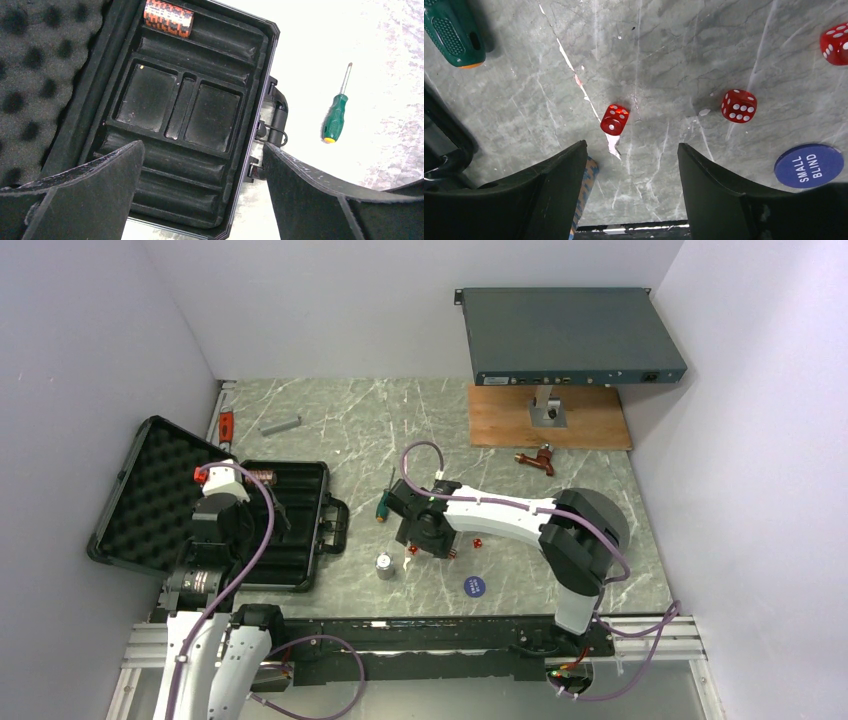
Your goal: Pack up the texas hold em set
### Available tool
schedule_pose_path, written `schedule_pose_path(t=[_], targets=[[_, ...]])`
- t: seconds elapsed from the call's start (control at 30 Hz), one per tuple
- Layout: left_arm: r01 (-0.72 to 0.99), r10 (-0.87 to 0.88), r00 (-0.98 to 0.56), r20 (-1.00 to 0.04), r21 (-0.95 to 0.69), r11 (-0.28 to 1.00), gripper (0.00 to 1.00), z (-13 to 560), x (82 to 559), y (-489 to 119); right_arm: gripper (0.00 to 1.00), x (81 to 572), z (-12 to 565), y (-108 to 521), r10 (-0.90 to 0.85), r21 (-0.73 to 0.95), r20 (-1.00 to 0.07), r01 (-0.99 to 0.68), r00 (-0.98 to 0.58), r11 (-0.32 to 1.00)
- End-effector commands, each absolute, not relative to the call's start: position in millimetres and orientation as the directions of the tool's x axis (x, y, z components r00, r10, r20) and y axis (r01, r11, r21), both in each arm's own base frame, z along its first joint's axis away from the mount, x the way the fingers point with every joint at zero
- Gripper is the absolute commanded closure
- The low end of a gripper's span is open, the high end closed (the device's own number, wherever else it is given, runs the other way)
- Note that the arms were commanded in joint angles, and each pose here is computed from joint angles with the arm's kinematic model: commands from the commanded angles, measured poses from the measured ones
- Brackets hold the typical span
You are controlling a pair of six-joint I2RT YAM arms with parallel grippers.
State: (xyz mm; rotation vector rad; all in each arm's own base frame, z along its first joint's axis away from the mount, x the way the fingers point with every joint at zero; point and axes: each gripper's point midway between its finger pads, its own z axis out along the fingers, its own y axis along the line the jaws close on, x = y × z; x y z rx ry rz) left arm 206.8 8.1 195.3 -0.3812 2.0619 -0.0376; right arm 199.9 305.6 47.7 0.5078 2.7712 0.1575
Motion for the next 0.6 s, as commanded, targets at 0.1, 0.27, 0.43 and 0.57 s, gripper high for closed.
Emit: schedule_pose_path(t=[0.1, 0.27, 0.43, 0.57], targets=[[-0.236, -0.278, -0.423, -0.863, -0.191, 0.953, 0.06, 201, 210, 6, 0.37, 212, 55, 322, 0.468, 0.239, -0.288, 0.411, -0.835, 0.88], [-0.233, -0.277, -0.419, -0.865, -0.192, 0.953, 0.06, 201, 210, 5, 0.39, 214, 49, 326, 0.468, 0.227, -0.29, 0.416, -0.834, 0.881], [-0.235, -0.277, -0.419, -0.865, -0.191, 0.953, 0.06, 201, 210, 6, 0.47, 216, 44, 330, 0.469, 0.232, -0.285, 0.415, -0.836, 0.88], [-0.234, -0.276, -0.418, -0.866, -0.191, 0.953, 0.06, 201, 210, 5, 0.49, 218, 42, 331, 0.472, 0.233, -0.289, 0.417, -0.832, 0.878]])
